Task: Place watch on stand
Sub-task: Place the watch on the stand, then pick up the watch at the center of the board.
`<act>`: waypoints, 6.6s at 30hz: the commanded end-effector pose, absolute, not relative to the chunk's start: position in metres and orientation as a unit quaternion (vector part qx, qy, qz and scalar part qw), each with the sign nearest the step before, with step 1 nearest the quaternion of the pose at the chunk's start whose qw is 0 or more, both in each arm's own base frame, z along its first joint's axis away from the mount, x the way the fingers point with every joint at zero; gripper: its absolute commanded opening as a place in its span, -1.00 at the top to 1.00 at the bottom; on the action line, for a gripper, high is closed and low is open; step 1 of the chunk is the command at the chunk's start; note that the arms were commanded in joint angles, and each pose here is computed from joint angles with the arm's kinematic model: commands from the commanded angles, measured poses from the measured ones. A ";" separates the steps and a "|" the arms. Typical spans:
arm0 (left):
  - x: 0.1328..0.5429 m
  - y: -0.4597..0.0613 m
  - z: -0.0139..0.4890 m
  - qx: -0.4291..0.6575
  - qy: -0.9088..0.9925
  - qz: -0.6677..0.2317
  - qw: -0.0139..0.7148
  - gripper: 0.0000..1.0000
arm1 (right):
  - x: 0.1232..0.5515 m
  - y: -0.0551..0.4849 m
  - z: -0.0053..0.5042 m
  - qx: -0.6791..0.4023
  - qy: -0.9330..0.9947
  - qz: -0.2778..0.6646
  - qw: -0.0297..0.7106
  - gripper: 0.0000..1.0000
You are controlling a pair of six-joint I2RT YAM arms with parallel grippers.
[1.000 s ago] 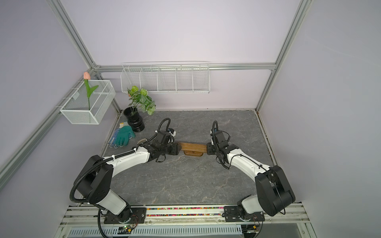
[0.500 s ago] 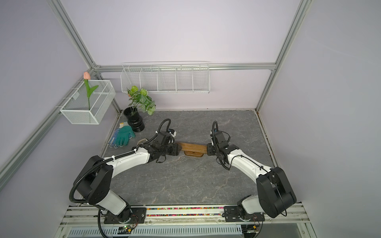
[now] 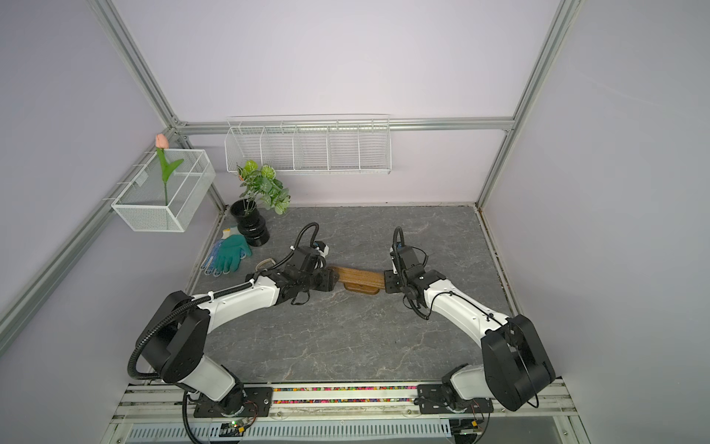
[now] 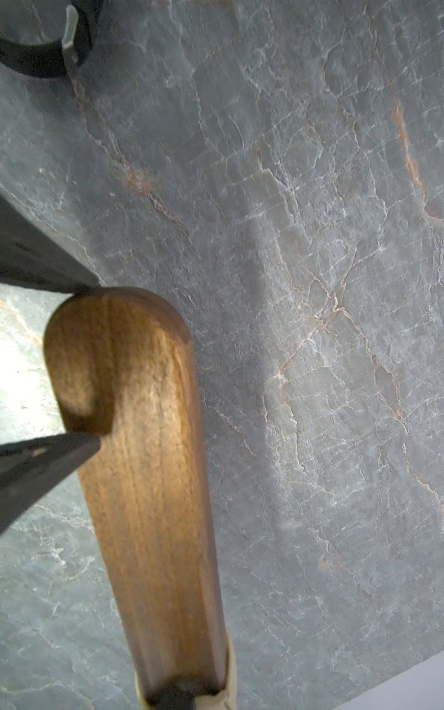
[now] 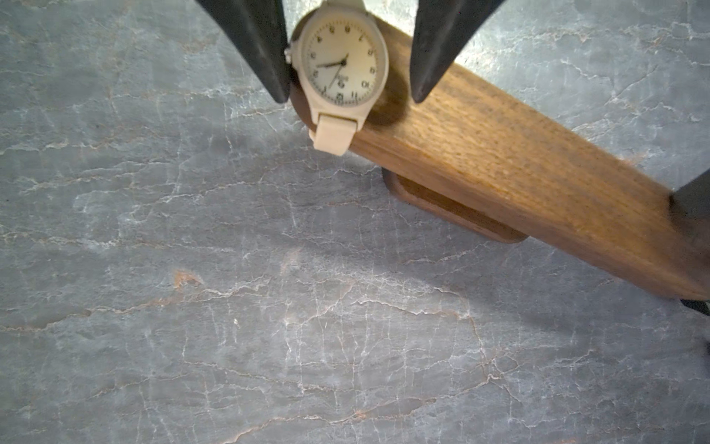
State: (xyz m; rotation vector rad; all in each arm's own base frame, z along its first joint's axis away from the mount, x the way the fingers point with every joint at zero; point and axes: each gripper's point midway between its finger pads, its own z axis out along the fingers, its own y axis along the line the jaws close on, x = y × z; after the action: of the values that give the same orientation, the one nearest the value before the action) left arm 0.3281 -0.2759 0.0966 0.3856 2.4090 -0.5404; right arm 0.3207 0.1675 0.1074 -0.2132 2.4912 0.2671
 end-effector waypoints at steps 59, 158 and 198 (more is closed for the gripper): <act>0.359 -0.304 0.111 0.193 0.908 -0.255 0.269 -0.34 | 0.292 0.177 0.119 -0.085 0.948 0.166 0.258 -0.10; 0.441 -0.058 0.118 -0.150 0.955 0.086 0.242 -0.19 | 0.229 0.136 0.187 -0.092 0.866 0.185 0.455 -0.55; 0.454 -0.056 0.023 -0.159 0.973 0.063 0.154 0.61 | 0.230 0.134 0.191 -0.090 0.872 0.173 0.449 -0.53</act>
State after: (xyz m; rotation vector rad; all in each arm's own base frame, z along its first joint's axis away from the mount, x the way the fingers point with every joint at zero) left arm 0.4563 -0.0587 0.0351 -0.4291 2.7669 0.1751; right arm 0.2289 0.1345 0.1787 -0.2469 2.1861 0.4124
